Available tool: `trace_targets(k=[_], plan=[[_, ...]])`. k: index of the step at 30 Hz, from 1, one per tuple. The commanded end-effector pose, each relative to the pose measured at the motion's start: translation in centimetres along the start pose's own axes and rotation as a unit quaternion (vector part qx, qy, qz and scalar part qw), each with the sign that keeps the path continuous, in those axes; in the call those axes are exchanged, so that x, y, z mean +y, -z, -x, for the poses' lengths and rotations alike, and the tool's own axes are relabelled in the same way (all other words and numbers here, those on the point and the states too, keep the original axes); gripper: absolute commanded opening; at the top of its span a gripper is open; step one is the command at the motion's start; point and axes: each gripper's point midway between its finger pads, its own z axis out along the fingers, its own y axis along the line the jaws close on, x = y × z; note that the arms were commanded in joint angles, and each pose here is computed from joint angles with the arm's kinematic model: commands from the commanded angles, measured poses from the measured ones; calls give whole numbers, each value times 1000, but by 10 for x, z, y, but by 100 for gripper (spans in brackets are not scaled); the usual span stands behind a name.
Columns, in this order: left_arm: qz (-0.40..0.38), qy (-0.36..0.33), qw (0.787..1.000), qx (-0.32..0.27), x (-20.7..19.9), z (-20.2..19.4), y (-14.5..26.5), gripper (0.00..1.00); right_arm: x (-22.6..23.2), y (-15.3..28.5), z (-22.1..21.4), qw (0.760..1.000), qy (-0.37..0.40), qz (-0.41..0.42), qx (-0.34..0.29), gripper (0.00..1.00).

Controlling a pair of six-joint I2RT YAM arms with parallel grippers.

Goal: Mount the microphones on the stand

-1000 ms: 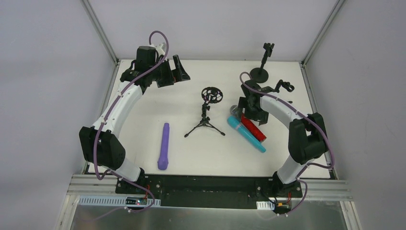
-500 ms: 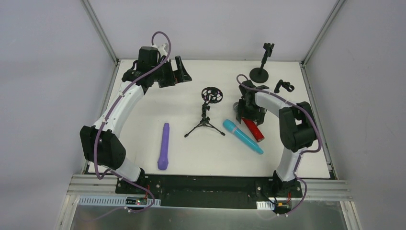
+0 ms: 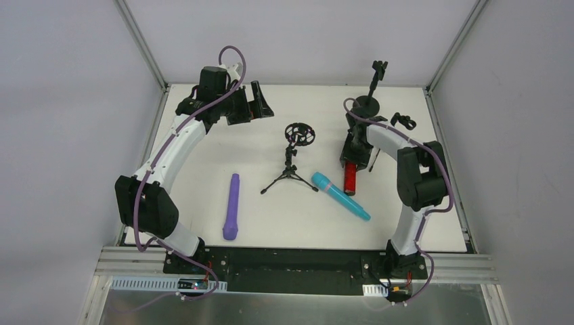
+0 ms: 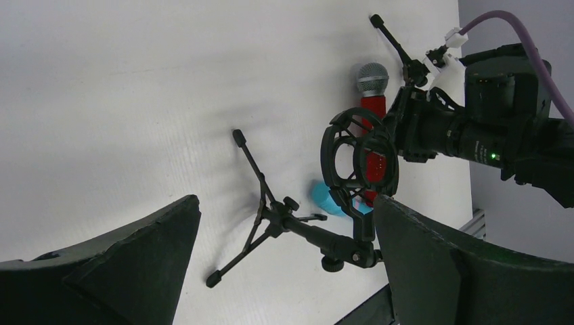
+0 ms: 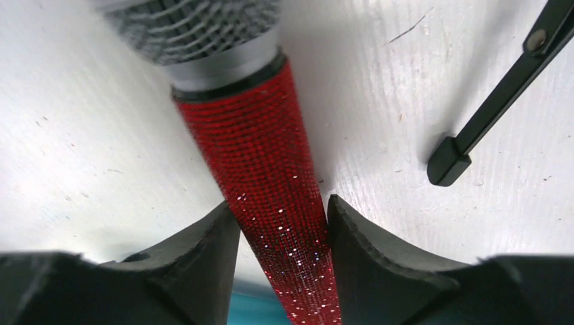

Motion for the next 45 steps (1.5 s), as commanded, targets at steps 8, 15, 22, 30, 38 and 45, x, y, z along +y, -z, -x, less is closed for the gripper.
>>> trace_targets(k=[8,15,22,30,38,45], plan=[[-23,-15,1000,2,-12,2,0,99,-1,-3,20,992,-115,44,14,37],[-23,-14,1000,3,-12,2,-1,99,-7,15,27,995,-92,39,-26,66],[-23,-12,1000,7,-11,1,-3,99,-18,42,39,993,-64,7,-95,91],[-22,-13,1000,8,-11,0,-4,99,-13,58,44,990,-30,5,-139,99],[-24,-17,1000,9,-12,-1,-4,99,-11,50,38,994,5,-7,-110,99],[-29,-21,999,10,-16,-2,-3,99,-11,31,35,997,11,-31,-71,97]])
